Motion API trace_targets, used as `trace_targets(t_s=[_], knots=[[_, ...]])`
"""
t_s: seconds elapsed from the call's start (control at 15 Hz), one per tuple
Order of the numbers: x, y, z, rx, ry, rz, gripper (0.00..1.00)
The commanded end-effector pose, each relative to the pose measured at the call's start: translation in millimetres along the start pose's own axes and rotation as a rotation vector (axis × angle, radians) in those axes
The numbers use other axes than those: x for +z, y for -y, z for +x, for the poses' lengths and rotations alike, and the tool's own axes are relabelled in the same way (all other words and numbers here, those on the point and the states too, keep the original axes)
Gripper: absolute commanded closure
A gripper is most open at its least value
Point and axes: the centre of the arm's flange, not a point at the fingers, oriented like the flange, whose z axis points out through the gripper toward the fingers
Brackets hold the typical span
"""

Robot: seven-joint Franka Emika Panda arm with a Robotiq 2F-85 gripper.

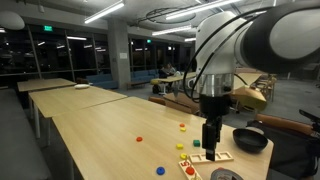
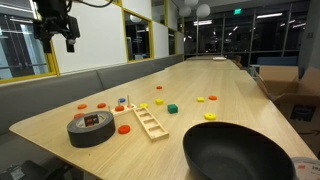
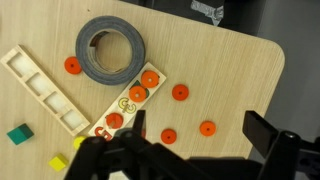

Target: Pick up the orange object from the wooden holder and put it on the table.

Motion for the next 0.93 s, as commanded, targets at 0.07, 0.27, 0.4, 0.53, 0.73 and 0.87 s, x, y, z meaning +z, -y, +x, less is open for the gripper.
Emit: trace_targets(t_s=[0.07,0.27,0.4,0.53,0.73,0.87], knots=[[-39.9,-18.6,-42.9,0.121,-0.044,-0.040,0.00],[-45.0,-27.3,-62.5,0.205,-0.040,-0.043,0.00],[-38.9,-22.7,-45.6,0.152,-0.026,-0.032,0.00],[-36.6,-21.8,-46.4,0.150,-0.023,-0.035,0.00],[-32.3,-21.5,-43.9,0.150,-0.010,-0.038,0.00],[-32.0,-21.5,-43.7,0.150,-0.010,-0.038,0.00]])
